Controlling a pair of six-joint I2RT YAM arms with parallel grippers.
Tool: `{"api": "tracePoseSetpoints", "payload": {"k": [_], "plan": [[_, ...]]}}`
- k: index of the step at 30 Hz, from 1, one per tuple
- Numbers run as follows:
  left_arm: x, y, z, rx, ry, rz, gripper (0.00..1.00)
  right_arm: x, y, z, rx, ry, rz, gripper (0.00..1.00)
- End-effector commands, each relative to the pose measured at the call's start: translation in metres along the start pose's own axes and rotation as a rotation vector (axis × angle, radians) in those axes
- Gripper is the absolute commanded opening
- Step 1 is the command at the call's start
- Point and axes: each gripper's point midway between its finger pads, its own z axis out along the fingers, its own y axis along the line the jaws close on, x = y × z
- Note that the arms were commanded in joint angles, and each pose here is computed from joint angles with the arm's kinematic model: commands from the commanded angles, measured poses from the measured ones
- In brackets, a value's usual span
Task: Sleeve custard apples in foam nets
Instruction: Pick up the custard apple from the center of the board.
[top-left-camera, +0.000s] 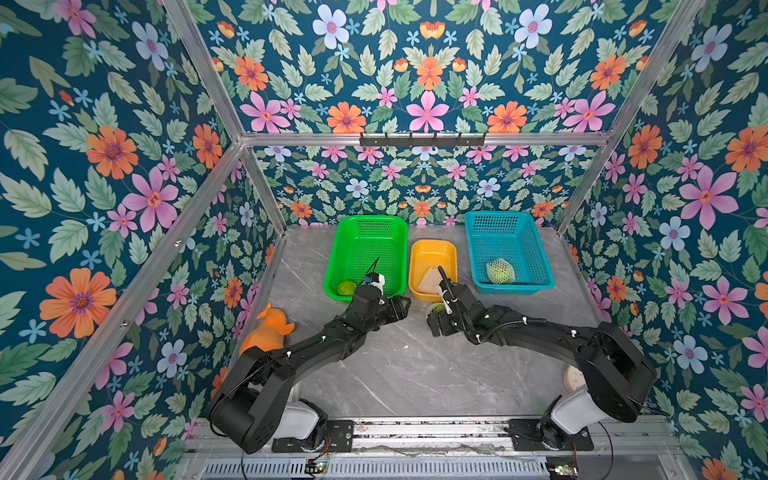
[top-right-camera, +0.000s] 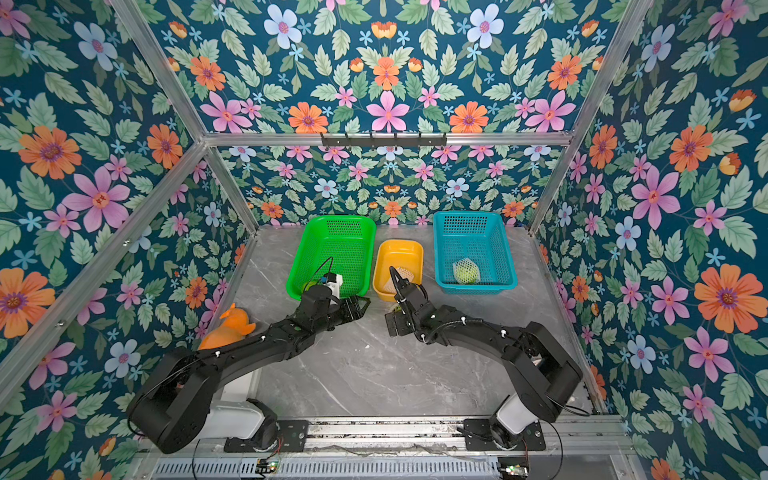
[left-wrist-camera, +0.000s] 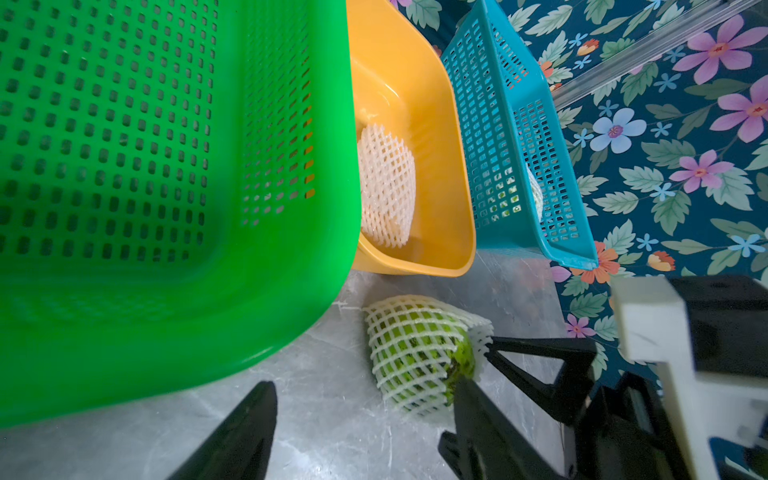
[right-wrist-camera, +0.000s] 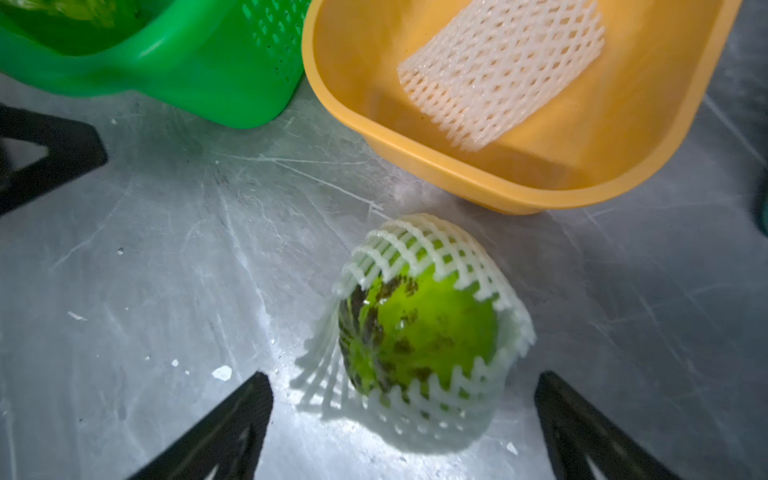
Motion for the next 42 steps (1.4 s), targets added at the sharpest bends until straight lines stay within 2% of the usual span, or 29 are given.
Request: {"api": "tracePoseSetpoints", "payload": {"k": [1, 4, 7, 8, 16, 19, 27, 32, 37, 42], "plan": [[-0.005, -0.003, -0.002, 0.014, -0.022, 0.015, 0.72, -0.005, -0.004, 0.006, 0.067, -0.023, 0.018, 0.99], [-0.007, -0.002, -0.005, 0.011, -0.030, 0.015, 0.72, -0.008, -0.003, 0.012, 0.087, -0.048, 0.028, 0.99], [-0.007, 0.000, -0.006, 0.006, -0.033, 0.017, 0.72, -0.013, -0.004, 0.012, 0.100, -0.066, 0.041, 0.95], [-0.007, 0.000, -0.007, 0.005, -0.033, 0.018, 0.72, -0.003, -0.008, 0.022, 0.120, -0.034, 0.033, 0.94], [-0.009, 0.000, -0.007, 0.009, -0.034, 0.018, 0.72, 0.003, -0.015, 0.034, 0.172, 0.000, 0.023, 0.90], [-0.010, 0.001, -0.008, 0.006, -0.035, 0.018, 0.72, 0.001, -0.015, 0.033, 0.171, -0.007, 0.027, 0.90], [-0.009, 0.003, -0.007, 0.001, -0.033, 0.013, 0.72, -0.006, -0.011, 0.024, 0.145, -0.026, 0.027, 0.79], [-0.009, 0.004, -0.008, -0.001, -0.035, 0.017, 0.72, -0.016, -0.005, 0.005, 0.044, -0.006, 0.100, 0.78], [-0.013, 0.000, -0.009, -0.001, -0.037, 0.073, 0.72, -0.021, 0.000, -0.019, -0.106, 0.102, 0.217, 0.77], [-0.018, -0.016, -0.016, 0.049, -0.033, 0.177, 0.82, -0.028, 0.002, -0.046, -0.286, 0.190, 0.395, 0.77]]}}
